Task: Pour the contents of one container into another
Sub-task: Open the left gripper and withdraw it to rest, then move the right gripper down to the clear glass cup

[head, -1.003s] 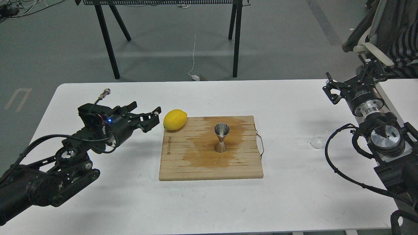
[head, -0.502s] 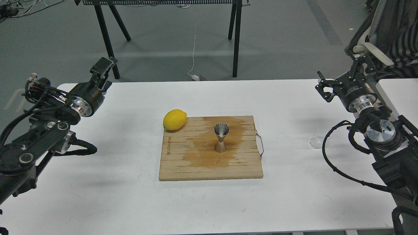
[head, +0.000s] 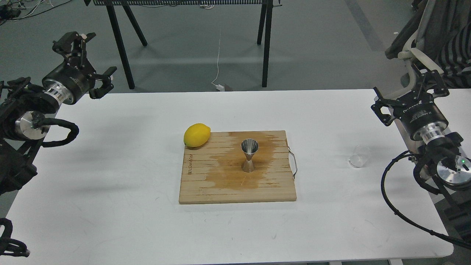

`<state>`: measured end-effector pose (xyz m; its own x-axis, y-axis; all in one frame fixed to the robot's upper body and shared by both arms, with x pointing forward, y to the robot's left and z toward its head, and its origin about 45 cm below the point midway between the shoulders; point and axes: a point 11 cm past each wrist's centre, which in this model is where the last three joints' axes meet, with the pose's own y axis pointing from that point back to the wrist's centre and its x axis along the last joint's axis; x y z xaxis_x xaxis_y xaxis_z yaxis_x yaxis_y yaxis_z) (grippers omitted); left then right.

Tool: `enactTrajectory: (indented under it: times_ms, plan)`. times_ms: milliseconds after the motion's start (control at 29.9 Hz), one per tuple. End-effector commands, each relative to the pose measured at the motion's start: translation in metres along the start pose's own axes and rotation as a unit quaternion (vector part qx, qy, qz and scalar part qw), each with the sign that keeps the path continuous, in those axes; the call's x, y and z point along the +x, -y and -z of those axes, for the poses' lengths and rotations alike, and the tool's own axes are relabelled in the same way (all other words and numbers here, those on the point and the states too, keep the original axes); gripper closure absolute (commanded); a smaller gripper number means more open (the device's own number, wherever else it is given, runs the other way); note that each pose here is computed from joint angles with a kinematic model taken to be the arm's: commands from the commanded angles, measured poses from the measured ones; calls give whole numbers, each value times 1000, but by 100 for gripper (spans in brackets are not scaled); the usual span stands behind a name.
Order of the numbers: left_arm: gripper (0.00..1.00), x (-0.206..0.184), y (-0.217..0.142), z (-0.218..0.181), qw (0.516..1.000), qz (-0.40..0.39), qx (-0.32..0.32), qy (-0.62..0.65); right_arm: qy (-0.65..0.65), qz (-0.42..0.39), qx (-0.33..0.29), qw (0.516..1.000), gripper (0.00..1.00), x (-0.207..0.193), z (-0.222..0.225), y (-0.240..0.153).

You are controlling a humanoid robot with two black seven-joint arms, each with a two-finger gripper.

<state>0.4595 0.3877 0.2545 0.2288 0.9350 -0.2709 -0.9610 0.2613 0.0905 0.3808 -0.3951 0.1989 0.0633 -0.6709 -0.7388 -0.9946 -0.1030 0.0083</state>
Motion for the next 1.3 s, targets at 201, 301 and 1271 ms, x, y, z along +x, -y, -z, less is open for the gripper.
enactTrajectory:
  times_ms: [201,301,1271]
  plan:
    - [0,-1,1,-2,1000,3,-1,2,106,-42,27,993,1,32,-10,-89]
    - [0,-2,1,-2,1000,2,-1,3,161,-63,29,985,1,47,-28,-114]
    - [0,0,-2,-15,1000,2,-11,14,250,-260,-39,932,1,69,-131,-74]
